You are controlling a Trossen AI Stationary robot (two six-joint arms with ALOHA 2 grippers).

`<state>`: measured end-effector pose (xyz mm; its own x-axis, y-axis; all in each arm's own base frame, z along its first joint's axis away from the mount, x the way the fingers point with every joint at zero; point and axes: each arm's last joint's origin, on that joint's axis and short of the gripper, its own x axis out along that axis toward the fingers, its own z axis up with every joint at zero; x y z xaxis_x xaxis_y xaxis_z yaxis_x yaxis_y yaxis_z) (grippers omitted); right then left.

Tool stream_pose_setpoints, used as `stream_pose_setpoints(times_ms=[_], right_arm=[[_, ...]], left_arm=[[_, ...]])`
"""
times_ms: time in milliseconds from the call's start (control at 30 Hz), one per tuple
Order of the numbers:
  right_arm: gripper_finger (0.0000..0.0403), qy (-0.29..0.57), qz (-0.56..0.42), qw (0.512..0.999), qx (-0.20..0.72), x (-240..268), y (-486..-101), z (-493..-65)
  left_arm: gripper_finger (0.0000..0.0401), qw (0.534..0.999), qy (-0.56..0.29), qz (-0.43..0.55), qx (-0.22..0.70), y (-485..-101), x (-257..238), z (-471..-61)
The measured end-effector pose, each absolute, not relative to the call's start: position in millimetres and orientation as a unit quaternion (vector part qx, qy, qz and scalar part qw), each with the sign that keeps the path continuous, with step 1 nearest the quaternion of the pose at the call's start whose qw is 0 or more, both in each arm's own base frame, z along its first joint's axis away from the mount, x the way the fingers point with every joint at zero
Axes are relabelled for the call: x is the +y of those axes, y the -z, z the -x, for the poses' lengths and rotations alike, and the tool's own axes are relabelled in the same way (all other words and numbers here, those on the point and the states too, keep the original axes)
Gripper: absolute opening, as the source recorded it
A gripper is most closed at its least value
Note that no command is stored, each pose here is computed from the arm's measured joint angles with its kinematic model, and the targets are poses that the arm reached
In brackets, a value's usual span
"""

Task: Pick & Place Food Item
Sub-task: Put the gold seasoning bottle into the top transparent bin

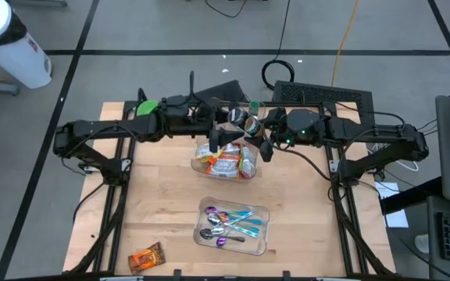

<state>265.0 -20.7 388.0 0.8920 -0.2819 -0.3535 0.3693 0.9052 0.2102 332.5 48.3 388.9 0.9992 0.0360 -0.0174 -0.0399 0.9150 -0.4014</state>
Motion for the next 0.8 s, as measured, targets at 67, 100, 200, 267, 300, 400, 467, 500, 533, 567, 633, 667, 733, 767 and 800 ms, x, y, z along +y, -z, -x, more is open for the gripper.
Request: stream_pose_setpoints(times_ms=[67, 100, 200, 267, 300, 400, 467, 500, 533, 567, 633, 667, 733, 767, 800], right_arm=[[0.0273, 0.169, -0.137, 0.963, 0.160, -20.7, -388.0, -264.9], [0.0273, 0.169, -0.137, 0.963, 0.160, -20.7, -387.9, -264.9], [0.0273, 0.168, -0.137, 0.963, 0.161, -20.7, -387.9, -264.9], [0.0273, 0.168, -0.137, 0.963, 0.160, -20.6, -388.0, -264.9], [0.0273, 0.168, -0.136, 0.963, 0.161, -20.6, -387.9, -264.9], [0.0273, 0.163, -0.135, 0.964, 0.162, -20.4, -387.9, -265.0], [0.0273, 0.154, -0.138, 0.965, 0.163, -19.8, -387.9, -265.1], [0.0273, 0.155, -0.137, 0.965, 0.163, -19.8, -387.9, -265.1], [0.0273, 0.154, -0.137, 0.965, 0.164, -19.7, -387.8, -265.1], [0.0273, 0.154, -0.137, 0.965, 0.164, -19.7, -387.7, -265.1], [0.0273, 0.155, -0.137, 0.965, 0.164, -19.7, -387.7, -265.1], [0.0273, 0.155, -0.137, 0.965, 0.164, -19.7, -387.7, -265.1], [0.0273, 0.155, -0.137, 0.964, 0.165, -19.7, -387.5, -265.0], [0.0273, 0.154, -0.137, 0.964, 0.166, -19.7, -387.4, -264.9], [0.0273, 0.153, -0.137, 0.964, 0.167, -19.6, -387.1, -264.9]], left_arm=[[0.0397, 0.980, -0.025, 0.197, -0.002, -390.2, 48.7, -332.2], [0.0397, 0.981, -0.028, 0.194, -0.003, -390.5, 48.9, -332.0], [0.0397, 0.980, -0.042, 0.192, -0.006, -390.6, 49.7, -332.0], [0.0397, 0.980, -0.047, 0.192, -0.012, -391.5, 50.1, -332.0], [0.0397, 0.980, -0.049, 0.191, -0.015, -392.0, 50.2, -332.0], [0.0397, 0.980, -0.063, 0.188, -0.015, -391.5, 50.9, -331.9], [0.0397, 0.980, -0.069, 0.187, -0.016, -391.5, 50.2, -332.0], [0.0396, 0.979, -0.075, 0.187, -0.017, -391.6, 49.9, -332.1], [0.0393, 0.979, -0.079, 0.187, -0.019, -391.7, 50.0, -332.0], [0.0389, 0.979, -0.081, 0.187, -0.019, -391.7, 49.9, -332.1], [0.0371, 0.979, -0.081, 0.187, -0.019, -391.7, 49.6, -332.1], [0.0360, 0.979, -0.081, 0.187, -0.020, -391.9, 49.5, -332.1], [0.0334, 0.979, -0.080, 0.187, -0.020, -391.9, 48.5, -332.3], [0.0320, 0.979, -0.079, 0.187, -0.020, -391.9, 47.8, -332.4], [0.0306, 0.979, -0.078, 0.187, -0.019, -391.9, 47.2, -332.4]])
